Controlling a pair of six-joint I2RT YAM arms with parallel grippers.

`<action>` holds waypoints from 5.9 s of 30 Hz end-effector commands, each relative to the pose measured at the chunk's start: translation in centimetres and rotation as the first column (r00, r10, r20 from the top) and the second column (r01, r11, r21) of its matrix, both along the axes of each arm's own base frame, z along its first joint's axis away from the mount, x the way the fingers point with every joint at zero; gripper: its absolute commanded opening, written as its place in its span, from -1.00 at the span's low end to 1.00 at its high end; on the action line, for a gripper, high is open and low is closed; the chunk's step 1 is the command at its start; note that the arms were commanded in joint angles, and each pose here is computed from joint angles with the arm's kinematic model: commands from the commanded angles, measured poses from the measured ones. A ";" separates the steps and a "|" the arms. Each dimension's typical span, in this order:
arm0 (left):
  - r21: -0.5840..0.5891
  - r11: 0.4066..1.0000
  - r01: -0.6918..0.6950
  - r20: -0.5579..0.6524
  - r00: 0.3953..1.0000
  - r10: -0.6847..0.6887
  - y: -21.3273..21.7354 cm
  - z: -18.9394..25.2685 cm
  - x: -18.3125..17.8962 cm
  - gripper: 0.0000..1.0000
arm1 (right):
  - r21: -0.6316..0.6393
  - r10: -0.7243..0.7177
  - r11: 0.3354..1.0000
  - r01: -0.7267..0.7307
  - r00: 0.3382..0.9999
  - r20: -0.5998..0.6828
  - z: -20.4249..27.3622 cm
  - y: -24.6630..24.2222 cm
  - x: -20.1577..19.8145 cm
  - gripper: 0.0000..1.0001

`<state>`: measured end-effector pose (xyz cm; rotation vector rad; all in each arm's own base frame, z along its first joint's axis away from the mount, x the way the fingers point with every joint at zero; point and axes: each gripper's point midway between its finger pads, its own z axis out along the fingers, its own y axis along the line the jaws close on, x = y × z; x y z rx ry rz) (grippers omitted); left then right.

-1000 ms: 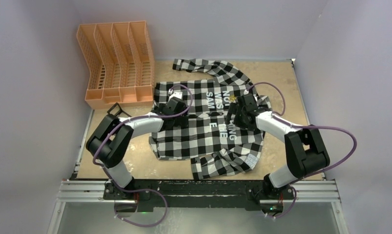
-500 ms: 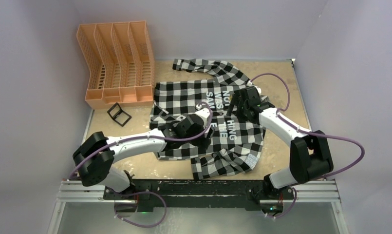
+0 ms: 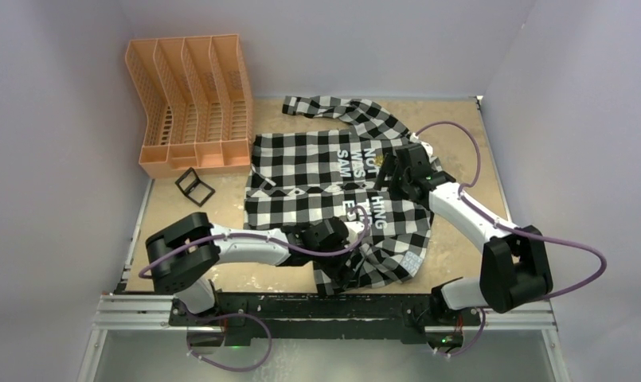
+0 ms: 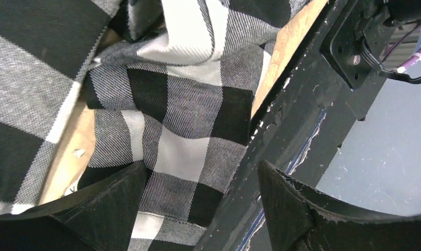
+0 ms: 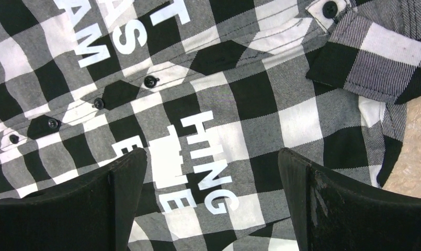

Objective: Remove the brooch from the garment

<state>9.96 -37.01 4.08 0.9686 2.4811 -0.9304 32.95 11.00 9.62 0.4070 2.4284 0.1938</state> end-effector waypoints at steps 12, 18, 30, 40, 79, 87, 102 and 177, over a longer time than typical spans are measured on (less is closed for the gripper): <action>0.125 0.887 -0.445 0.078 0.895 0.438 10.9 -1.8 3.9 0.53 | 0.017 -0.035 0.999 0.035 0.999 0.036 0.0 0.0 0.8 0.97; 0.118 0.760 -0.639 0.206 0.764 0.611 16.7 0.3 6.1 0.49 | 0.011 -0.024 1.000 0.024 0.999 0.040 -0.1 0.6 2.7 0.97; -0.083 0.811 -0.579 0.424 0.716 0.554 8.4 9.9 17.0 0.48 | -0.017 -0.060 0.998 0.060 0.998 0.029 -1.5 -1.4 6.8 0.88; -0.109 0.825 -0.555 0.408 0.732 0.546 3.3 6.4 27.8 0.43 | 0.007 -0.092 0.996 0.092 0.996 0.019 -2.3 -2.8 9.3 0.84; -0.260 0.799 -0.542 0.347 0.720 0.601 7.8 7.2 23.7 0.43 | 0.210 0.078 0.970 -0.124 0.973 0.216 2.8 0.7 4.2 0.70; -0.427 0.807 -0.408 0.287 0.785 0.549 1.5 9.7 26.2 0.38 | 0.257 0.111 0.954 -0.157 0.976 0.186 0.4 1.8 7.1 -0.07; -0.478 0.817 -0.324 0.261 0.835 0.484 -3.9 8.1 29.6 0.31 | 0.345 0.088 0.928 -0.139 0.983 0.160 -2.4 1.5 10.2 -0.45; -0.565 0.705 -0.428 -0.106 0.885 0.453 -10.0 3.1 32.6 -0.29 | 0.329 0.078 0.940 -0.095 0.995 0.063 -7.6 -0.1 10.6 -0.79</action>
